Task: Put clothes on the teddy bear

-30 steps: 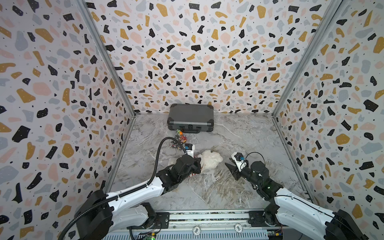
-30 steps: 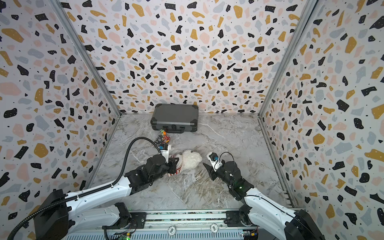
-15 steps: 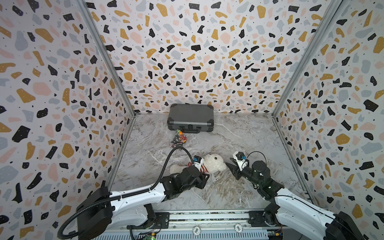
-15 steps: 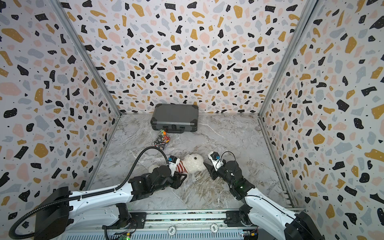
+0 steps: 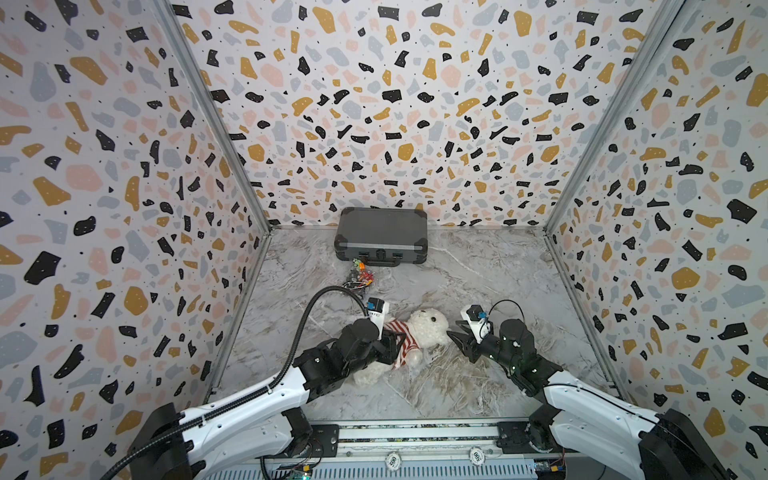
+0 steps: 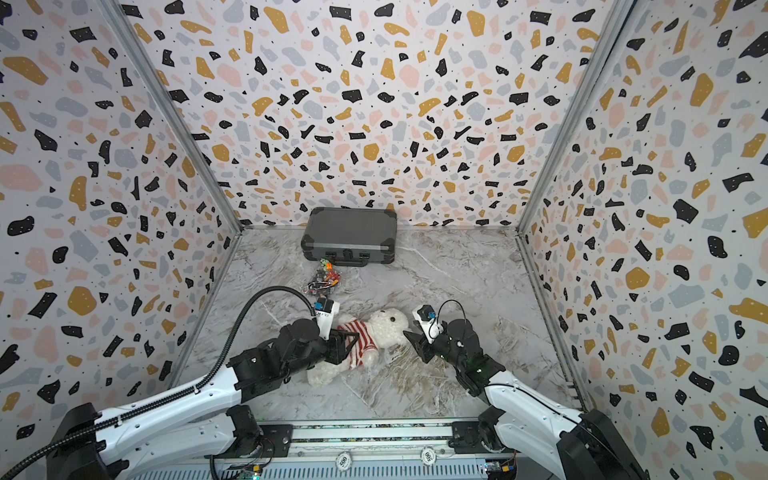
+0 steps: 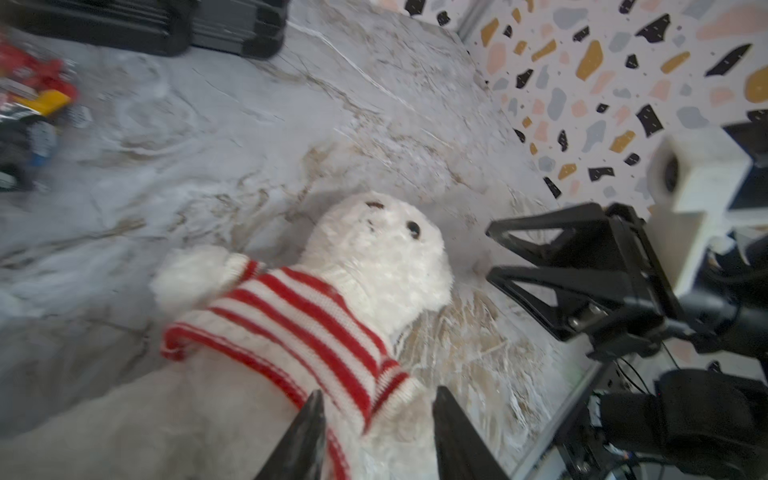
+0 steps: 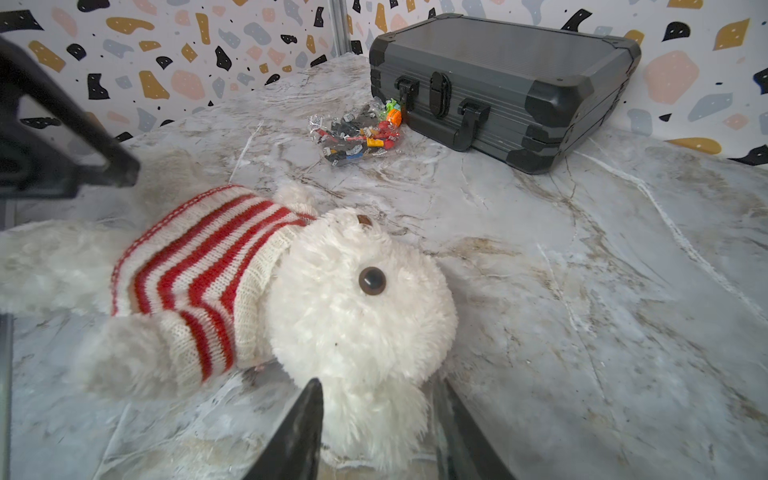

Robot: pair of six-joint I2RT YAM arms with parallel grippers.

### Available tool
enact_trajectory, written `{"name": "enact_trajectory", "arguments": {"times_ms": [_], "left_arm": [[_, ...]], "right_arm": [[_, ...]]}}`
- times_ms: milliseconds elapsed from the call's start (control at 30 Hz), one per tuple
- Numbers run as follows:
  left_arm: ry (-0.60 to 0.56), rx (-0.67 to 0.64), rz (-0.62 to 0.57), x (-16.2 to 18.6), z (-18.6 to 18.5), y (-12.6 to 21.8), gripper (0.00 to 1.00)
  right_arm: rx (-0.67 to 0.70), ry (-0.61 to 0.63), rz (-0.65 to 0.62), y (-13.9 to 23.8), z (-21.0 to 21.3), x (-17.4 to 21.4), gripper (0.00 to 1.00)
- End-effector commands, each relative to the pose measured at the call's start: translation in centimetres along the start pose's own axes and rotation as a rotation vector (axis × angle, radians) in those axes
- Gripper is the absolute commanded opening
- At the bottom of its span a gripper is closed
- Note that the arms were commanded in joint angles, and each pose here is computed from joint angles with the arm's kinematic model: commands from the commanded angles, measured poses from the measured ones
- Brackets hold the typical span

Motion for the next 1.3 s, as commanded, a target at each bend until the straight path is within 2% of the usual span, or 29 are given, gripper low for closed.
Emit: {"name": "enact_trajectory", "arguments": {"times_ms": [0,167,300,433,633,800,1067,1267], "left_arm": [[-0.027,-0.051,-0.065,-2.1,0.8,-0.2,0.43],[-0.087,-0.108,-0.029,-2.3,1.2,-1.8,0.43],[-0.126,-0.141,0.034,-1.3,1.7,-2.6,0.44],[-0.130,-0.143,0.101,0.6,2.7,-3.1,0.45],[-0.148,-0.153,0.180,3.1,3.7,-3.1,0.44],[-0.142,-0.172,0.234,5.4,5.0,-3.0,0.38],[-0.086,-0.145,0.255,8.0,5.6,-2.9,0.33],[-0.055,-0.095,0.274,9.9,5.0,-3.0,0.32]], "right_arm": [[-0.023,0.007,-0.073,0.0,-0.1,-2.5,0.45],[-0.053,0.009,-0.076,-0.2,0.3,-2.5,0.49],[-0.058,-0.002,-0.080,-0.4,0.3,-2.5,0.63],[-0.083,-0.012,-0.070,-0.9,0.5,-2.3,0.70],[-0.104,-0.026,-0.035,-1.7,0.6,-1.7,0.71],[-0.109,-0.024,-0.047,-1.7,0.7,-2.0,0.71],[-0.127,0.039,-0.048,-1.8,2.2,-3.5,0.67],[-0.100,0.012,-0.027,-1.9,2.0,-3.3,0.72]]}}
Point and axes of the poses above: each gripper's point midway between its finger pads, its own y axis back along the fingers, its own z axis along the line the jaws close on, x = y × z, the point moved 2 cm from there along y, back along the fingers, and after that the axes turned 14 degrees about y, right-handed, at the moved point
